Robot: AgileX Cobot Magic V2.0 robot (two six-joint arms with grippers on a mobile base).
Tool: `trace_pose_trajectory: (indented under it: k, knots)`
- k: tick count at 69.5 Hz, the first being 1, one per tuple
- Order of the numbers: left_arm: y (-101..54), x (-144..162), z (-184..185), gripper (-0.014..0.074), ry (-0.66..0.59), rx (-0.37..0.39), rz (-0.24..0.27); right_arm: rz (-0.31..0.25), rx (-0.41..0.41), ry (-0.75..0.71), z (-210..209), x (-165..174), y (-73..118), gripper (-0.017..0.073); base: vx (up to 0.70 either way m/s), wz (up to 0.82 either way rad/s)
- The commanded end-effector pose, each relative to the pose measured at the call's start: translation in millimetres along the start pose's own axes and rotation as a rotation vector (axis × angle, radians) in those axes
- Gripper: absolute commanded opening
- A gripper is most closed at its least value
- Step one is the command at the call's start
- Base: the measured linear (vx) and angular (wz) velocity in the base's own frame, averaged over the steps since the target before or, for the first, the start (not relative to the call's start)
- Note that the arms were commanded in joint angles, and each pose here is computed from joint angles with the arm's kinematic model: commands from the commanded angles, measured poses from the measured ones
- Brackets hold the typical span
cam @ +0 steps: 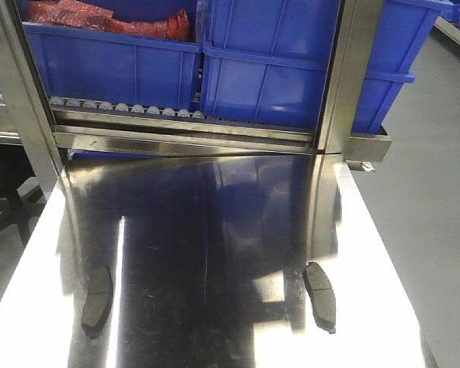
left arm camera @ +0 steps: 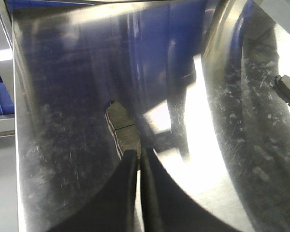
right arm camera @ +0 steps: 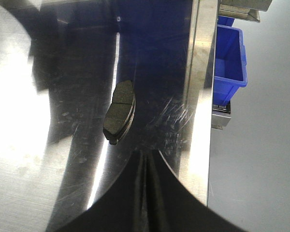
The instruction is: Move and align brake pads A on conveyor
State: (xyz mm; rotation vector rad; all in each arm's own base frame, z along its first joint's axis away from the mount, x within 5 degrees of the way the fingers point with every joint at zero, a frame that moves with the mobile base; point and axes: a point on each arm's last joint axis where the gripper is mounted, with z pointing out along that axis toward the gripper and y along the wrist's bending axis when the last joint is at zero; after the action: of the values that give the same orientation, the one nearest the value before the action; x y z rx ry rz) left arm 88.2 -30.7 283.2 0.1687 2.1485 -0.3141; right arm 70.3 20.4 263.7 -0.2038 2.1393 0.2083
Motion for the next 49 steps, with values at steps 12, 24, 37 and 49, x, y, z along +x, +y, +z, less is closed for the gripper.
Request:
trace_pose_trajectory:
  k: [12, 24, 37, 49]
  knots:
    - [-2.7, -15.1, -4.0, 0.0181, -0.104, 0.017, -0.007, -0.009, 0.012, -0.081, -4.0, -13.0, -0.6, -0.0005, 0.00, 0.00]
    - [-2.7, -15.2, -4.0, 0.0572, -0.105, 0.018, -0.010, -0.009, 0.012, -0.081, -4.0, -13.0, -0.6, -0.0004, 0.00, 0.00]
    - [-2.7, -15.4, -4.0, 0.0729, -0.107, 0.018, -0.009, -0.009, 0.012, -0.081, -4.0, -13.0, -0.6, -0.0004, 0.00, 0.00]
    - [-2.9, -16.7, -3.3, 0.0694, -0.112, 0.021, -0.038, -0.009, 0.012, -0.081, -4.0, -13.0, -0.6, -0.0004, 0.00, 0.00]
